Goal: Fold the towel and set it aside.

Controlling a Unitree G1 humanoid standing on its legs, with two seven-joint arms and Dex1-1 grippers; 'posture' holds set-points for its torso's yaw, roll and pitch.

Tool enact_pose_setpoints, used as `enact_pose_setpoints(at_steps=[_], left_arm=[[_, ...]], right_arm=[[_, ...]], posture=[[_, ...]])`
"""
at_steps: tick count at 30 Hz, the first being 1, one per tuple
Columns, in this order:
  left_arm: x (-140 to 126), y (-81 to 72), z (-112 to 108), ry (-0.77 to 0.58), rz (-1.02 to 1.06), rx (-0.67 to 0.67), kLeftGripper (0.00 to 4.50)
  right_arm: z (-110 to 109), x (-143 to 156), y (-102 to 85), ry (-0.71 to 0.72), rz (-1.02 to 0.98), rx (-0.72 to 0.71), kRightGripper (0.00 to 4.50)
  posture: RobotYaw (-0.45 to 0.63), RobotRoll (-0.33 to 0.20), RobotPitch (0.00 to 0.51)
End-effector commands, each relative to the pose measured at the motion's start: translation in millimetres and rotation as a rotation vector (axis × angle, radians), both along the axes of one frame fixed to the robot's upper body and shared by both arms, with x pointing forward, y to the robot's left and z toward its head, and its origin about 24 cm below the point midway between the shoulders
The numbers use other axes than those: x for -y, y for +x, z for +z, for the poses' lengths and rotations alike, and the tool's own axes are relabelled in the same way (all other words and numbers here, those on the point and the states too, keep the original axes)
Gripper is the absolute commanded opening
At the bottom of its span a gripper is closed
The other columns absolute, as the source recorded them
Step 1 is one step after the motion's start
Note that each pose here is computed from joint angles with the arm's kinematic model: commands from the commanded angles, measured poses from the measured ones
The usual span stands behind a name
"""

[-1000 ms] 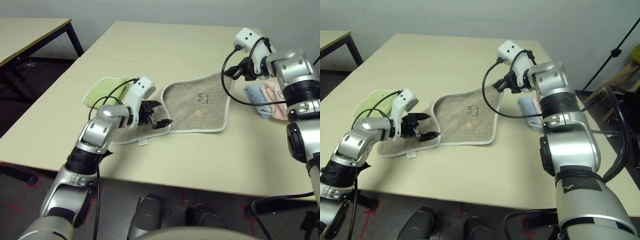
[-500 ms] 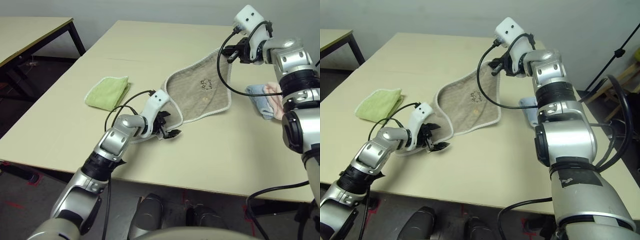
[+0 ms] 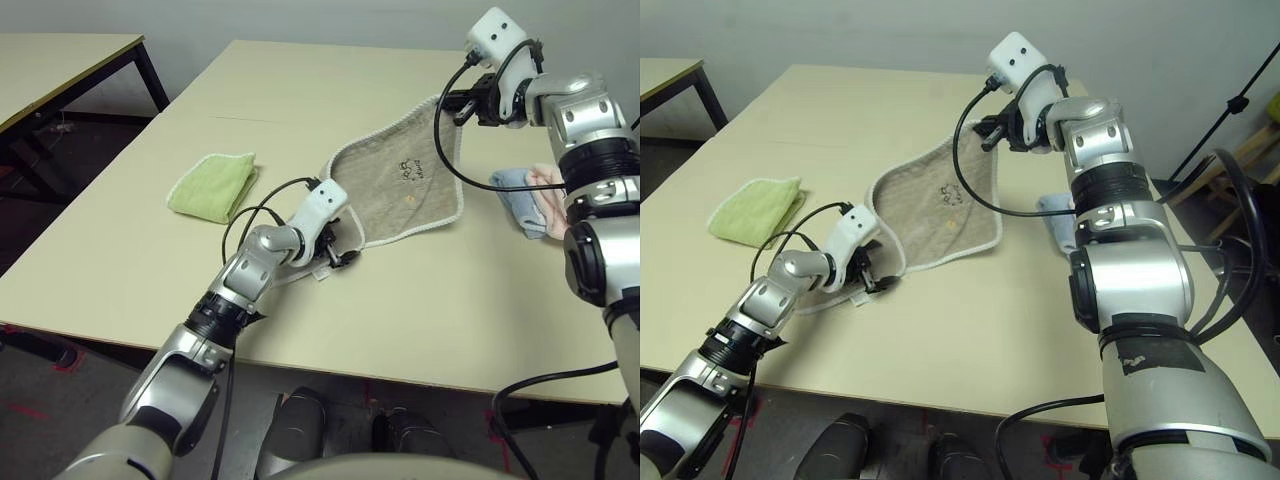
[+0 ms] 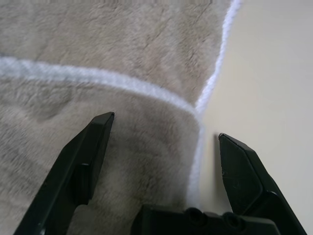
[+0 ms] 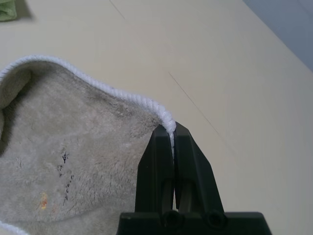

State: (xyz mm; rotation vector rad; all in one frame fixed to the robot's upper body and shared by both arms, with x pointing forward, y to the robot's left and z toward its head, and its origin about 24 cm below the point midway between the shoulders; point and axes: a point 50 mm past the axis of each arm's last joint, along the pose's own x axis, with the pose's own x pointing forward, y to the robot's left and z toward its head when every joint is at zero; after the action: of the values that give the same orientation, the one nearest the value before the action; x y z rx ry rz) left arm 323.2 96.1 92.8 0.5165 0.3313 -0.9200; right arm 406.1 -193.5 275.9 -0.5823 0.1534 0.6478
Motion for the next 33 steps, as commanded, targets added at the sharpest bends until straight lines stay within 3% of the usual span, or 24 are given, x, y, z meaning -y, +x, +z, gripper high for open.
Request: enact_pose_setpoints(at_steps=[1, 3, 6, 14, 17, 21, 29, 33], left_arm=[[1, 1.5, 0, 0.03, -0.007, 0.011, 4.49], [0, 2.6, -2, 0.042, 0.0, 0.013, 4.49], [-5, 5.6, -3, 0.081, 0.01, 0.033, 3.93], [-12, 3.3, -6, 0.067, 0.008, 0.01, 1.18], [-11, 2.4, 1, -0.013, 0.028, 0.0, 0.17], [-10, -1.1, 15, -0.151, 0.035, -0.041, 0.06], [-42, -4.7, 66, -0.288, 0.03, 0.0, 0.06], [-58, -22.4, 73, -0.256, -0.071, -0.108, 0.06]], right_arm=[[9, -3, -1.4, 0.007, 0.018, 0.019, 0.0], [10, -4, -1.5, 0.008, 0.02, 0.02, 0.0], [10, -5, -1.7, 0.011, 0.026, 0.02, 0.0], [10, -4, -2.3, 0.017, 0.024, 0.017, 0.0], [10, -3, -2.5, 0.018, 0.021, 0.014, 0.0], [8, 1, -2.7, 0.015, 0.007, 0.004, 0.0], [6, 12, -5.4, 0.019, -0.003, -0.027, 0.0], [-2, 16, -11.5, -0.01, 0.053, -0.117, 0.0]], posture=[[0.23, 0.0, 0.093], [0.23, 0.0, 0.093], [0.23, 0.0, 0.093], [0.23, 0.0, 0.09], [0.23, 0.0, 0.091], [0.23, 0.0, 0.088], [0.24, 0.0, 0.081], [0.25, 0.0, 0.079]])
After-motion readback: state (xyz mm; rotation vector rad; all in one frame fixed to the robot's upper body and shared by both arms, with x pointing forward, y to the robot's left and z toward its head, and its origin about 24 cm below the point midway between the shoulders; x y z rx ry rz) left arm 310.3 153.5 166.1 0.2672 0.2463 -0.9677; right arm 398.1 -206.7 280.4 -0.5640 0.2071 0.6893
